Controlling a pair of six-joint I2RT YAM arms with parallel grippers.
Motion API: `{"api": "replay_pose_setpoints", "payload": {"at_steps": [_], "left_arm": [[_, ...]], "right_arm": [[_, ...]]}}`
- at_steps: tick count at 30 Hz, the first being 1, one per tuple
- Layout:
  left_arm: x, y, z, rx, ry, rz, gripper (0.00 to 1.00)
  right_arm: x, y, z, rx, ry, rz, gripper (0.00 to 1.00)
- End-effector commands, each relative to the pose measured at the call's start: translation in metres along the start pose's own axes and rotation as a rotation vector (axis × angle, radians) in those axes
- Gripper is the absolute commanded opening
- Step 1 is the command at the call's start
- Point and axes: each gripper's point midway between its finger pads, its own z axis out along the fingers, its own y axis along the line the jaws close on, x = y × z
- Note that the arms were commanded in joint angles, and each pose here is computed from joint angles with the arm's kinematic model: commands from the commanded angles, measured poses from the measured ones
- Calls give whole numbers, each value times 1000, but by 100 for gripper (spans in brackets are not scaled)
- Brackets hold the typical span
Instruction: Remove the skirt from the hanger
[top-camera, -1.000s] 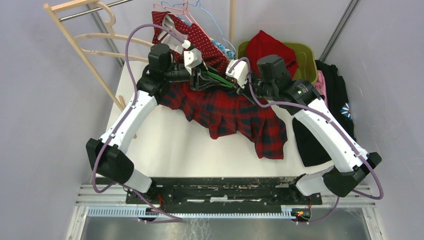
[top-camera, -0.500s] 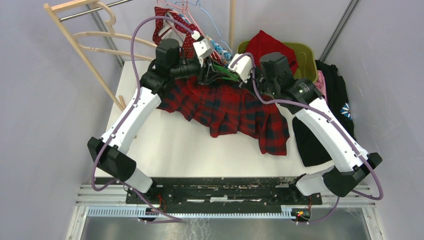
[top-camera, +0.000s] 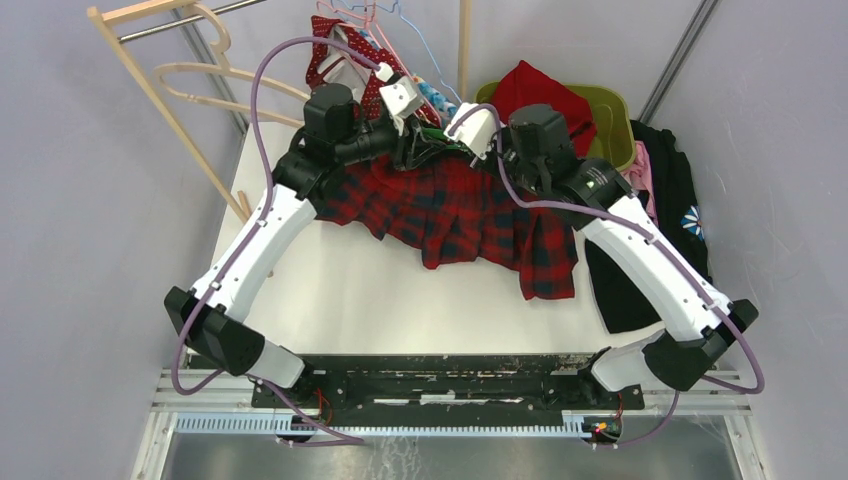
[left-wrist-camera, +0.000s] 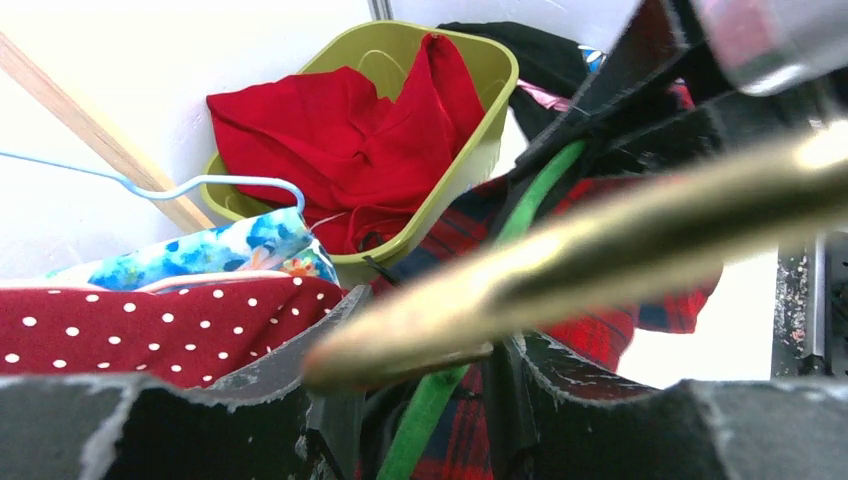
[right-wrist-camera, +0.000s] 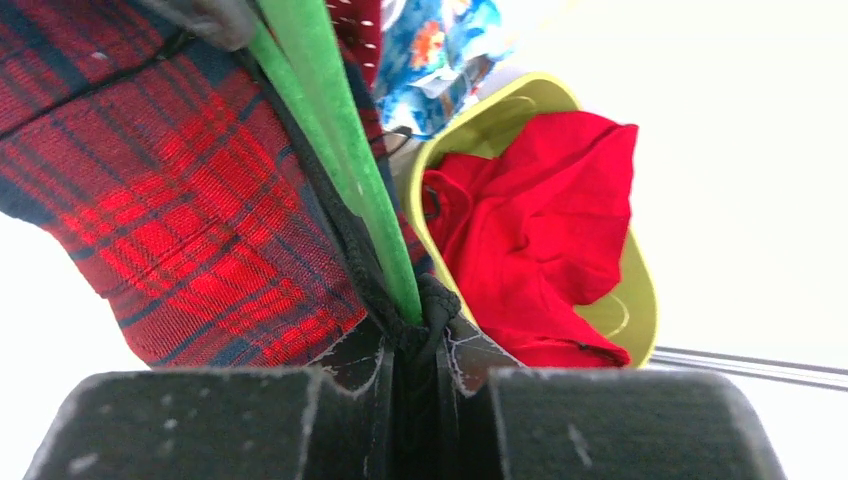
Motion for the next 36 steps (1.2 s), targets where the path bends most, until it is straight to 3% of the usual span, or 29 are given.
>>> {"api": "replay_pose_setpoints", "payload": {"at_steps": [1, 14, 15, 17, 21, 23, 24, 27, 31, 33, 36], "left_arm": [[-27, -65, -3, 180, -69, -53, 3], [-27, -115, -13, 381, -115, 10, 4], [-28, -117, -12, 389, -125, 6, 8], [-27, -113, -9, 369, -131, 7, 25], [-10, -97, 1, 291, -94, 36, 39], [-3, -86, 7, 235, -77, 49, 66], [-1, -80, 11, 208, -74, 48, 71], [3, -56, 21, 88, -71, 38, 74], [6, -30, 27, -33, -29, 68, 64], [9, -13, 24, -111, 20, 87, 64], [21, 4, 10, -166, 111, 231, 74]], "right_arm": [[-51, -80, 6, 366, -144, 65, 1], [-85, -100, 30, 422, -215, 55, 1], [-88, -100, 28, 412, -228, 69, 1], [-92, -97, 22, 388, -249, 90, 1], [-99, -89, 6, 322, -292, 94, 1], [-104, -84, -3, 283, -319, 90, 1], [-106, -81, -9, 267, -331, 87, 1], [-106, -78, -21, 245, -346, 75, 1], [-103, -77, -29, 241, -347, 55, 1], [-101, -77, -31, 244, -344, 49, 1], [-101, -78, -37, 247, -347, 43, 1]]}}
